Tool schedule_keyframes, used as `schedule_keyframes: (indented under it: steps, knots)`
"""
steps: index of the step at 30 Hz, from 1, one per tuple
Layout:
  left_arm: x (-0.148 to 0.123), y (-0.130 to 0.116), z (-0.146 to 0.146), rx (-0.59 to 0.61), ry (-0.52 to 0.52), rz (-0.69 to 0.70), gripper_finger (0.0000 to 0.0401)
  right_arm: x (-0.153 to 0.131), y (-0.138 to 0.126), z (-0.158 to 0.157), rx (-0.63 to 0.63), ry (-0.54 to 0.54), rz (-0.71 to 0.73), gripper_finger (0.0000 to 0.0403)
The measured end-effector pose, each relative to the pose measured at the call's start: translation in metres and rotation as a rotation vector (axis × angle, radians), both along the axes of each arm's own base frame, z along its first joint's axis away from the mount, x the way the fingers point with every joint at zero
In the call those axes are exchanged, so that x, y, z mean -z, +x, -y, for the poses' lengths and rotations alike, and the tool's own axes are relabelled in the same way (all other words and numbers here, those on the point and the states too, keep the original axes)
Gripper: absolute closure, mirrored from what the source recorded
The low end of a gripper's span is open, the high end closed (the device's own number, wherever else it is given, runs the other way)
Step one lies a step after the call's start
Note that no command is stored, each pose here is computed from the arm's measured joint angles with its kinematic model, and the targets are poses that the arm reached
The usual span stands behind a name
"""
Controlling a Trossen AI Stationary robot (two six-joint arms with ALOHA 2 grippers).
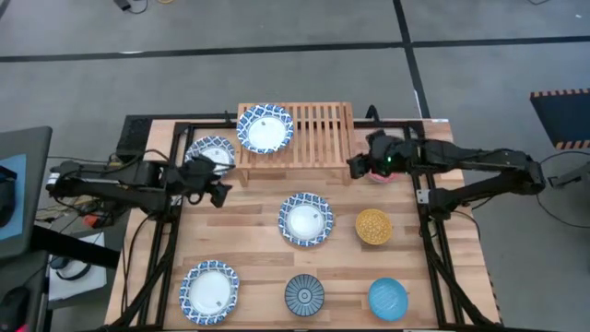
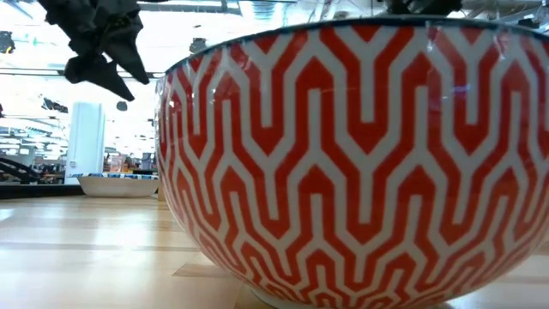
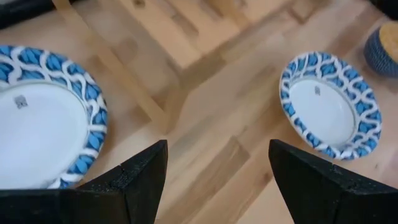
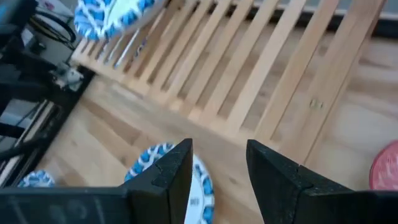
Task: Place and stack bowls onto a shelf
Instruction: Stack the big white bowl on top of the big white bowl
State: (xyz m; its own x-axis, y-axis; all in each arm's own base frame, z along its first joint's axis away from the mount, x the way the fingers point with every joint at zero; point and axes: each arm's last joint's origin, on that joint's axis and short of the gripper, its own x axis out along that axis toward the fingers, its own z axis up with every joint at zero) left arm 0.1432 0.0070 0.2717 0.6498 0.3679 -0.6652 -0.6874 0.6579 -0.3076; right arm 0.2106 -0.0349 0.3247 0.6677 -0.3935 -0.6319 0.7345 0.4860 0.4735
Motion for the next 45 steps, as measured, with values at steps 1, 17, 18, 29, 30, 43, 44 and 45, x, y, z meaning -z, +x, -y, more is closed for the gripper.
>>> schedule_keyframes:
  steps: [1, 17, 18, 29, 30, 43, 44, 45]
  knots:
    - [0.002, 0.0, 0.001, 0.006, -0.003, -0.007, 0.0138, 0.0, 0.0, -0.003, 0.002, 0.005, -0.001, 0.0228]
    - [0.009, -0.004, 0.003, 0.069, 0.024, -0.089, 0.0138, 0.014, 0.003, -0.058, 0.036, 0.146, -0.011, 0.023]
    - [0.012, -0.004, 0.003, 0.08, 0.034, -0.098, 0.0138, 0.014, 0.002, -0.061, 0.033, 0.147, -0.006, 0.023]
    - [0.048, -0.008, 0.005, 0.157, -0.019, -0.217, 0.0138, 0.044, 0.049, -0.087, -0.056, 0.224, -0.022, 0.023]
    - [0.05, -0.007, 0.006, 0.18, -0.023, -0.208, 0.0138, 0.048, 0.055, -0.087, -0.058, 0.228, -0.018, 0.023]
    - [0.062, 0.041, 0.008, 0.16, -0.021, 0.238, 0.0138, 0.102, 0.086, -0.086, -0.055, 0.345, -0.229, 0.023]
    - [0.065, 0.045, 0.007, 0.143, -0.009, 0.233, 0.0138, 0.101, 0.086, -0.086, -0.059, 0.342, -0.228, 0.023]
    - [0.066, 0.05, 0.006, 0.136, -0.009, 0.234, 0.0138, 0.1, 0.086, -0.086, -0.065, 0.34, -0.22, 0.023]
